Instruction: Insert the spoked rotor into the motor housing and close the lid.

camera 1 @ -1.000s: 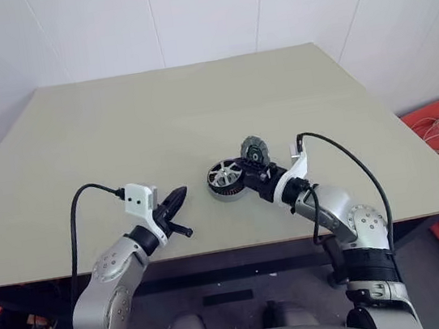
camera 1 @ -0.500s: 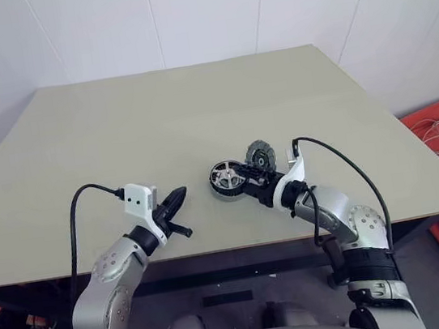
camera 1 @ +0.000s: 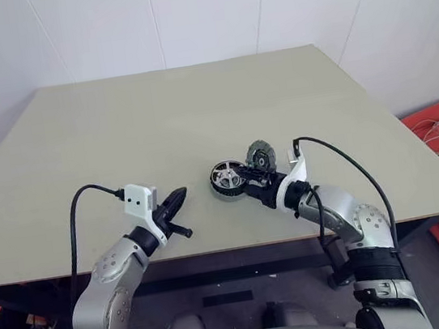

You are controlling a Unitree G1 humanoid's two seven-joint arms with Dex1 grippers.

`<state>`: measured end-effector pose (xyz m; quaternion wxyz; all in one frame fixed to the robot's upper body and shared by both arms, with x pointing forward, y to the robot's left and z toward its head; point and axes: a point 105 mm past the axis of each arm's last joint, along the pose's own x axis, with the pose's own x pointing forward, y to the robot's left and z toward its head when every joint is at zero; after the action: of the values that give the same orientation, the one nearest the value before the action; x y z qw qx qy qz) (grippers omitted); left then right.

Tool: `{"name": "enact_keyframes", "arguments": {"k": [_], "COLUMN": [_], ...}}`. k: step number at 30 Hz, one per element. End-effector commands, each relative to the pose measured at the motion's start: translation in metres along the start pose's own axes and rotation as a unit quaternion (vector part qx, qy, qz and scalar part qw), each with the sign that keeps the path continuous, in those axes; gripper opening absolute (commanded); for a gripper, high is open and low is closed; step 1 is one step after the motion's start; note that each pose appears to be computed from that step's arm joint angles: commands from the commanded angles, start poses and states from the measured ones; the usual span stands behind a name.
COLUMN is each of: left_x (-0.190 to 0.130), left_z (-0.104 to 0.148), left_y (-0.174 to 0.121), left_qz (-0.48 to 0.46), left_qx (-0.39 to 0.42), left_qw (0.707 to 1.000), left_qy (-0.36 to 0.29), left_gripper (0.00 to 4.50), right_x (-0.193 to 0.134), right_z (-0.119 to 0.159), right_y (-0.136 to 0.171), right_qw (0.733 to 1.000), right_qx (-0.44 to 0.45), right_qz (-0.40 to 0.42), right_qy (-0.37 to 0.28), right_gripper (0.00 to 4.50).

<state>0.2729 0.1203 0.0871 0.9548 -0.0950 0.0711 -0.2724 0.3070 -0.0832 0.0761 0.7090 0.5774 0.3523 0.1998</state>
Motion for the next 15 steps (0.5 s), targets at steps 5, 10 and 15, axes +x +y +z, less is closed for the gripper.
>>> {"name": "enact_keyframes", "arguments": {"k": [5, 10, 15], "left_x": [0.0, 0.0, 0.0], "left_z": [0.009, 0.009, 0.009], "left_y": [-0.004, -0.004, -0.004], "left_qz": [-0.008, -0.009, -0.011], "left_qx": [0.005, 0.005, 0.004], "left_qw": [1.0, 1.0, 1.0], "left_qy": [-0.018, -0.018, -0.017], "left_gripper": [0.0, 0.0, 0.0], "right_x": [-0.009, -0.019, -0.032], "right_z": [-0.005, -0.005, -0.007], "right_y": [0.016, 0.013, 0.02], "right_qw": [0.999, 0.999, 0.999], "right_qx": [-0.018, -0.022, -0.041], "right_qz": [0.029, 0.023, 0.034], "right_qy": [0.01, 0.01, 0.008], "right_gripper": [2.95, 2.95, 2.95]}}
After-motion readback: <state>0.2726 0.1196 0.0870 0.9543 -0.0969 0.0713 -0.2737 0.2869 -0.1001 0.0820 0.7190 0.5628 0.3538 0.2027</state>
